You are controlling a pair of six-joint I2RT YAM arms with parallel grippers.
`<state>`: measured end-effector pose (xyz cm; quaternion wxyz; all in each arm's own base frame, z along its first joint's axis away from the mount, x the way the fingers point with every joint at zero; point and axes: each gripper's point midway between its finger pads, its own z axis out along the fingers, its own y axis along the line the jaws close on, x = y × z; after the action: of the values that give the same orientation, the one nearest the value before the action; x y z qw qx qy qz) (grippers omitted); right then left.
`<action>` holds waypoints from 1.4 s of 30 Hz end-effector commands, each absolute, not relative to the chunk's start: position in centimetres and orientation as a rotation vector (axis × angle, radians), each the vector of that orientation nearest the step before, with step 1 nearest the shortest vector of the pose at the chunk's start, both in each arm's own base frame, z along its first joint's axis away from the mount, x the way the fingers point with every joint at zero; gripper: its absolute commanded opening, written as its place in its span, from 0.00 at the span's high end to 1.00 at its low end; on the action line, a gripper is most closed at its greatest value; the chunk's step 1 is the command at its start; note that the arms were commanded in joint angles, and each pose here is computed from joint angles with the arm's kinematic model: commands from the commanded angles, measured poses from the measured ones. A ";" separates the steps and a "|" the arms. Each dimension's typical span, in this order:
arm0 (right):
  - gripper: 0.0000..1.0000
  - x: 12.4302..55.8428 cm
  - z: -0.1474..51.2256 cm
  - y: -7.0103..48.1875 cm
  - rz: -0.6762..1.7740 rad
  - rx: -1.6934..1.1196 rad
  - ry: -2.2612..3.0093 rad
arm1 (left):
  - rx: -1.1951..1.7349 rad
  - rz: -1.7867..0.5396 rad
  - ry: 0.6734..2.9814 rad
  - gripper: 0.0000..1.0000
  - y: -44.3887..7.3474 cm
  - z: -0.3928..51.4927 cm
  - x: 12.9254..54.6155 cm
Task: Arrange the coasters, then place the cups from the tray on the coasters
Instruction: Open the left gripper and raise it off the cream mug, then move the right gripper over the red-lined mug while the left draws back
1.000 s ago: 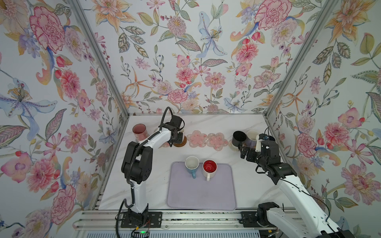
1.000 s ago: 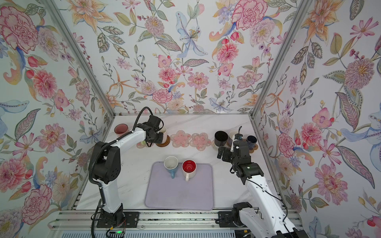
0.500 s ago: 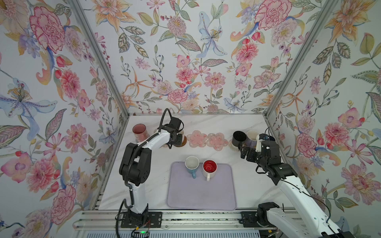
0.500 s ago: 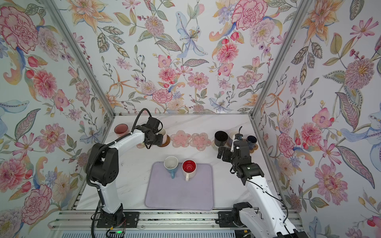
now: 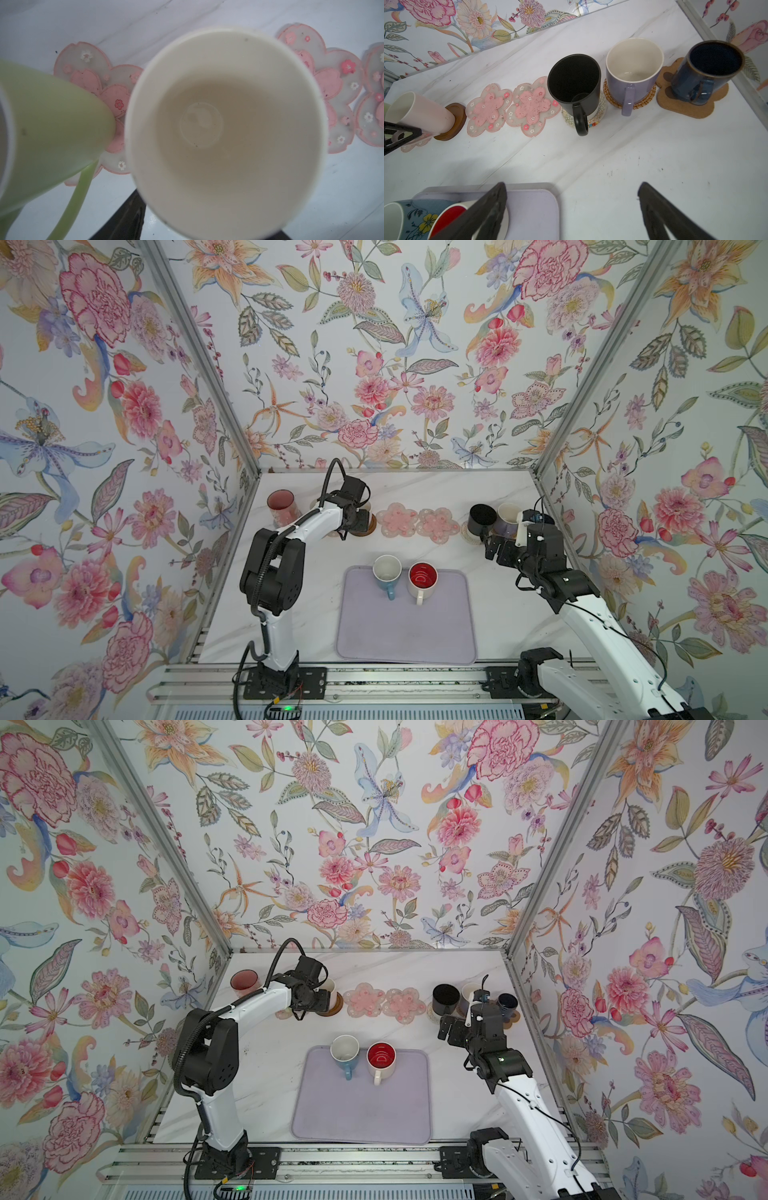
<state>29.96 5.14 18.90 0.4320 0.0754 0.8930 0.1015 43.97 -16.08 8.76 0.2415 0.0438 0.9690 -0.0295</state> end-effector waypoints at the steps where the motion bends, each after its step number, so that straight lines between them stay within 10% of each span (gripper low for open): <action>1: 0.01 30.0 20.2 5.0 0.254 0.190 2.198 | 0.116 -0.126 2.592 0.25 -16.5 11.2 43.8; 15: 0.01 30.0 20.1 5.1 0.264 0.196 2.205 | 0.013 -0.238 2.256 0.01 -14.2 21.7 39.8; 26: 0.01 30.3 18.9 6.2 0.334 0.216 2.253 | -0.143 -0.286 2.039 0.01 -8.8 20.5 30.6; 42: 0.01 23.0 16.8 13.7 0.437 0.156 2.383 | -0.224 -0.264 2.010 0.01 -6.9 18.8 28.7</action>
<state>24.37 14.05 18.22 0.3654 0.0254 0.9109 0.1897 28.52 -7.59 18.27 0.5078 -0.0769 0.8499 -0.1181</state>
